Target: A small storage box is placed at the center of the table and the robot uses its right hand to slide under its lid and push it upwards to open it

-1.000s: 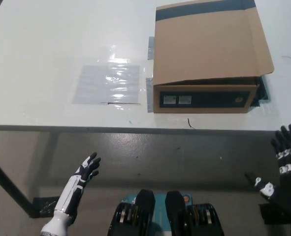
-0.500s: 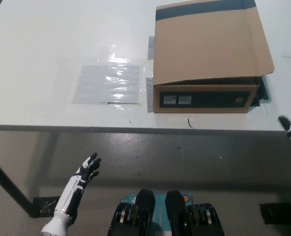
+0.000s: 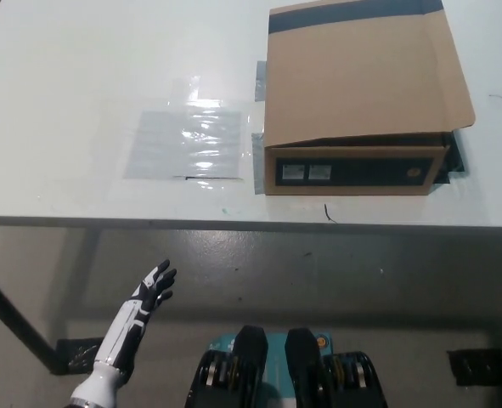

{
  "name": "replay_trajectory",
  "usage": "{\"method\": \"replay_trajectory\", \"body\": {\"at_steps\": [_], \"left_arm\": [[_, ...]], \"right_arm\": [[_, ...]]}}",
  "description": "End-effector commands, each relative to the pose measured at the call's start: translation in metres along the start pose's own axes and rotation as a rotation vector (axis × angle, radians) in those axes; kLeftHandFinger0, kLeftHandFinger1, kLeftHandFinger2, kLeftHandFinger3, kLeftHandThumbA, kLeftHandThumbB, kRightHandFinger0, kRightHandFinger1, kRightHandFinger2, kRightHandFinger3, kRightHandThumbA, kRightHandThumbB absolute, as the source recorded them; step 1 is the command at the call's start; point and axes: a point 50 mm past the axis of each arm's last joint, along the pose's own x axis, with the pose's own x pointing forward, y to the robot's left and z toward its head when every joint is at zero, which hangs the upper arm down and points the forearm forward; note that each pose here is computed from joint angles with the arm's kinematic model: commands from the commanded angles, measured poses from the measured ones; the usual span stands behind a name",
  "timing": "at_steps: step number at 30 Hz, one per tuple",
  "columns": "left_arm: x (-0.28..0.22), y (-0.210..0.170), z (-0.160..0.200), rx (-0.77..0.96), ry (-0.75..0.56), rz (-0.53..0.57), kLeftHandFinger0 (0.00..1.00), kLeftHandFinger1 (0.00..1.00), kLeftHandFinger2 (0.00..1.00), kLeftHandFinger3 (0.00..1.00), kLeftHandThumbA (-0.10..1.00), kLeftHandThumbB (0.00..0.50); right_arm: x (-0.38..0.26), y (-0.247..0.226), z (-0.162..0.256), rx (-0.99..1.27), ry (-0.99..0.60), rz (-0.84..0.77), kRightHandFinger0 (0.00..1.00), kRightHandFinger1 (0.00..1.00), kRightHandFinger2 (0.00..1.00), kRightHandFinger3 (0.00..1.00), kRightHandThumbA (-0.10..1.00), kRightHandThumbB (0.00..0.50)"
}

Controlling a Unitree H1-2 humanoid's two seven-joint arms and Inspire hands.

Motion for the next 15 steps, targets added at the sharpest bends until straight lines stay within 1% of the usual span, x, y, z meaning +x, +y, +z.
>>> {"method": "replay_trajectory", "body": {"at_steps": [1,5,15], "left_arm": [[0.008,0.004,0.012,0.015,-0.1,-0.031,1.0,1.0,1.0,1.0,1.0,0.5],[0.009,0.004,0.012,0.01,-0.099,-0.033,1.0,1.0,1.0,1.0,1.0,0.5],[0.01,0.004,0.013,0.021,-0.1,-0.031,1.0,1.0,1.0,1.0,1.0,0.5]], "right_arm": [[0.019,0.013,-0.002,0.104,0.003,0.026,1.0,1.0,1.0,1.0,1.0,0.322],[0.023,0.013,-0.008,0.103,0.015,0.013,1.0,1.0,1.0,1.0,1.0,0.332],[0.036,0.012,-0.025,0.11,0.054,-0.021,1.0,1.0,1.0,1.0,1.0,0.325]]}}
